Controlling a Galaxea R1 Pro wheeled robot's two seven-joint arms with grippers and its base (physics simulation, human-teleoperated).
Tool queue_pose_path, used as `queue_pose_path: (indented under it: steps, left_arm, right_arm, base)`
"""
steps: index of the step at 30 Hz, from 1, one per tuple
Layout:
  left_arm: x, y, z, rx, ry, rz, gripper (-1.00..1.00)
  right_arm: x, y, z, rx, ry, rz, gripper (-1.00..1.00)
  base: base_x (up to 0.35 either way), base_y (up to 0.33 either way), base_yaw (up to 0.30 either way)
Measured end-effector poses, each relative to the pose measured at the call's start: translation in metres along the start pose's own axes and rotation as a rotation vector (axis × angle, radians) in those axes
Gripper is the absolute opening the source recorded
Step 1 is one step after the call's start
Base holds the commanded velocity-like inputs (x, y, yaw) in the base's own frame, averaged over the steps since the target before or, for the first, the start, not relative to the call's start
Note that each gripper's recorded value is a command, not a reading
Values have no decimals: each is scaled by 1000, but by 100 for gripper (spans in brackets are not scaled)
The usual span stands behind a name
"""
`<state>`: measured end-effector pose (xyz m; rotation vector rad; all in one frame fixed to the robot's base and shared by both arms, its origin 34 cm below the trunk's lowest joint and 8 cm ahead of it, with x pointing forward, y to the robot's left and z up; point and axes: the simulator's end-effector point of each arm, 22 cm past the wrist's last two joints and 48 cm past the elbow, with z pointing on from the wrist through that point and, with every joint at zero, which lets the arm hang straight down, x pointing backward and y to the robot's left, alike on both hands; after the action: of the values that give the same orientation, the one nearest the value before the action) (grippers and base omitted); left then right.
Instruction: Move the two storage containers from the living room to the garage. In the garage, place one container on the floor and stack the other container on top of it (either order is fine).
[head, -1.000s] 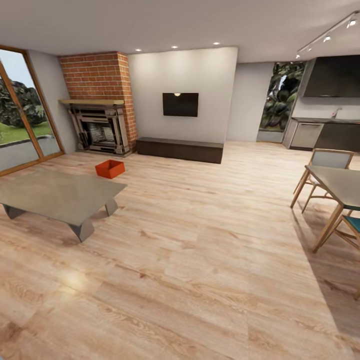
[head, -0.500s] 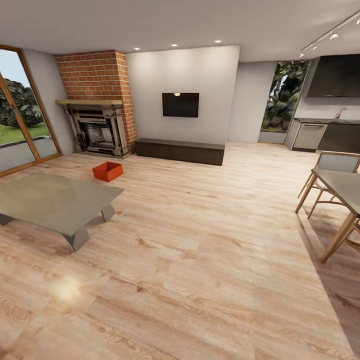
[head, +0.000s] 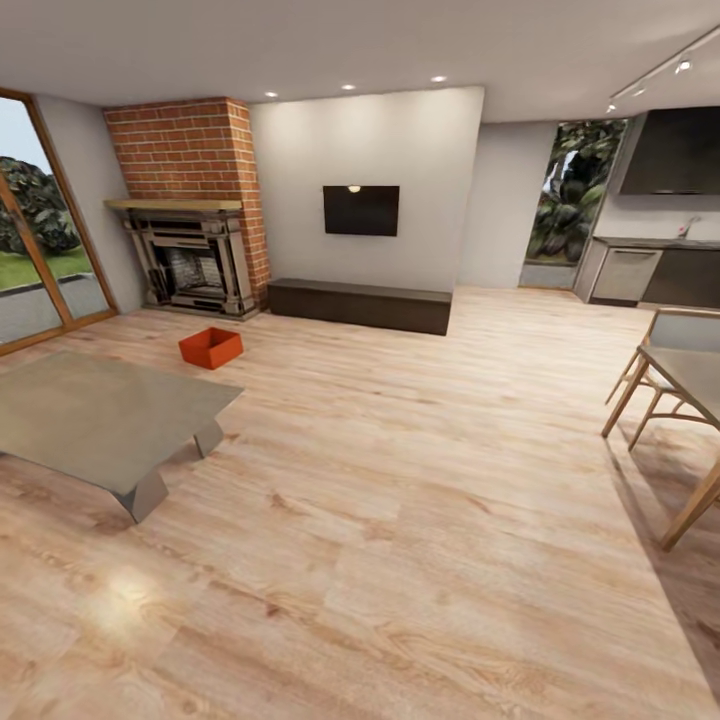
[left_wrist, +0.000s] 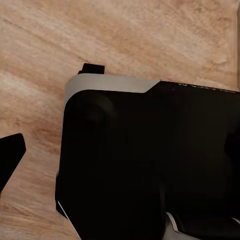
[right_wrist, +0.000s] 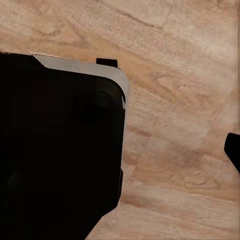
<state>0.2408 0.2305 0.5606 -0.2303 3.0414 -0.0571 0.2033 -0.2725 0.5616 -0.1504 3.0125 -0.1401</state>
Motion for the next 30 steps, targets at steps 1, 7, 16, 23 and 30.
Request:
queue_pose_path:
  steps: [1, 7, 16, 23, 30]
  left_arm:
    - [0, 0, 0, 0, 0, 0, 100]
    - [0, 0, 0, 0, 0, 0, 100]
    - [0, 0, 0, 0, 0, 0, 100]
    - [0, 0, 0, 0, 0, -1, 100]
    - [0, 0, 0, 0, 0, 0, 100]
  right_arm:
    - [0, 0, 0, 0, 0, 0, 100]
    - [0, 0, 0, 0, 1, 0, 100]
    - [0, 0, 0, 0, 0, 0, 100]
    - [0, 0, 0, 0, 1, 3, 100]
    - [1, -1, 0, 2, 2, 9, 100]
  base:
    - [322, 0, 0]
    - [322, 0, 0]
    - [322, 0, 0]
    - [322, 0, 0]
    - [322, 0, 0]
